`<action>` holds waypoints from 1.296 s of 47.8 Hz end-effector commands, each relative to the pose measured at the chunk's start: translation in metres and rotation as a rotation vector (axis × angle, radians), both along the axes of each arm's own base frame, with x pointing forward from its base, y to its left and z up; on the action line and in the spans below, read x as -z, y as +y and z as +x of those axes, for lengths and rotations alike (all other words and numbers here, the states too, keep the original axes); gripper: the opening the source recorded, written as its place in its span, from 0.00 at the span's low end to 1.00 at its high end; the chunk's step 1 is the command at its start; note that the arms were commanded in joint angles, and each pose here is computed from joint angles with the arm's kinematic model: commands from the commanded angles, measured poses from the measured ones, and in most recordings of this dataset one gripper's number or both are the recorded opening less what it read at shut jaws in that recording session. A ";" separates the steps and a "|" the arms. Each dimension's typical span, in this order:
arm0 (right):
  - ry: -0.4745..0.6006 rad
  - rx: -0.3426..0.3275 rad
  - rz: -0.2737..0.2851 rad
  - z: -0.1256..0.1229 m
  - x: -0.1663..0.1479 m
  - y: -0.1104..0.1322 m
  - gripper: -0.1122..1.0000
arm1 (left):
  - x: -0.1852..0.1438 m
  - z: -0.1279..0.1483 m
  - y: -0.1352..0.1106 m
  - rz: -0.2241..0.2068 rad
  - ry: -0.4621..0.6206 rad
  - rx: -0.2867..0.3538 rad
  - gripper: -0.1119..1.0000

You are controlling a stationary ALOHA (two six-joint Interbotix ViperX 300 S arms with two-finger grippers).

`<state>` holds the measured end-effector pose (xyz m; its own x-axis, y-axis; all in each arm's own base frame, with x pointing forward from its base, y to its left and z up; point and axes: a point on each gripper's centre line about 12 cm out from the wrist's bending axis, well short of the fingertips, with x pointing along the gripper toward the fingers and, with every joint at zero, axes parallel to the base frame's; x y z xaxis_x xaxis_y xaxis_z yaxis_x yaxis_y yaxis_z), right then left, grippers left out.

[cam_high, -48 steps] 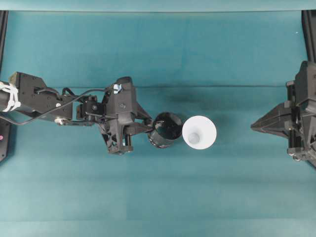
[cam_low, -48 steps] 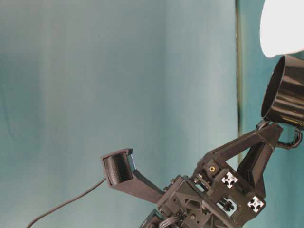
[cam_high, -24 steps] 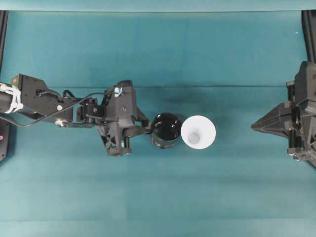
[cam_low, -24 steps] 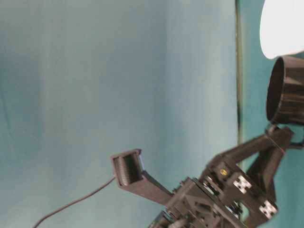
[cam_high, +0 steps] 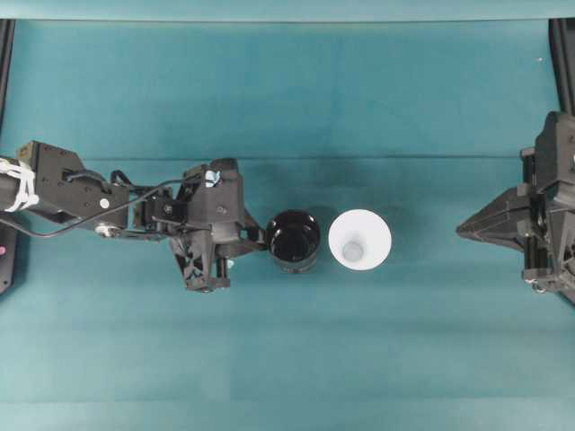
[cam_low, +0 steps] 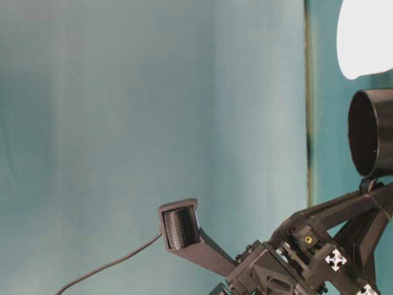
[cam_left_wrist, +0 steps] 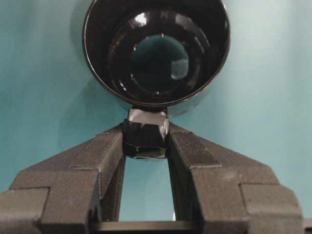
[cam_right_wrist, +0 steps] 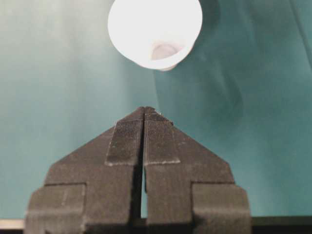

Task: Put a paper cup into the cup holder on your left arm.
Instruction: 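Open the left gripper and back it off the mug handle, then move the right gripper over the white paper cup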

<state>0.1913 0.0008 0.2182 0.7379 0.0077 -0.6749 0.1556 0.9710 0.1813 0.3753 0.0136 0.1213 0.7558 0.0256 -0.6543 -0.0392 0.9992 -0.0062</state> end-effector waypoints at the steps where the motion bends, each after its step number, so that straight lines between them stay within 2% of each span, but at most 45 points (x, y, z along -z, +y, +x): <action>1: -0.004 0.016 0.016 0.004 -0.005 0.000 0.09 | -0.004 0.004 0.001 0.001 -0.014 0.000 0.39; 5: 0.014 0.024 0.023 0.004 -0.002 -0.001 0.09 | -0.004 0.004 0.001 0.000 -0.014 -0.001 0.39; 7: 0.019 0.023 0.024 0.004 -0.002 0.000 0.09 | -0.005 0.004 0.001 0.000 -0.017 -0.001 0.42; 14: 0.020 0.023 0.024 0.004 -0.002 0.000 0.09 | -0.011 0.005 0.000 0.001 -0.032 0.000 0.78; 18: 0.020 0.025 0.024 0.004 -0.002 -0.001 0.09 | -0.014 0.004 0.000 0.001 -0.040 0.000 0.88; 33: 0.034 0.027 0.018 0.008 -0.001 -0.002 0.11 | -0.025 0.000 -0.001 0.001 -0.057 0.001 0.87; 44: 0.123 0.054 0.018 0.025 0.000 -0.008 0.19 | -0.037 -0.016 -0.004 -0.001 0.044 0.006 0.87; 51: 0.176 0.084 0.021 0.043 -0.005 -0.016 0.38 | -0.049 -0.028 -0.006 0.000 0.043 0.010 0.87; 62: 0.202 0.100 0.014 0.074 -0.010 -0.023 0.90 | -0.061 -0.038 -0.006 -0.003 0.011 0.007 0.87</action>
<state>0.2530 -0.0199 0.2182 0.5631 -0.0396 -0.8254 0.2832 0.9476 0.1478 0.3377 0.0086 0.1737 0.7303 0.0202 -0.6828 -0.0347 0.9994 -0.0075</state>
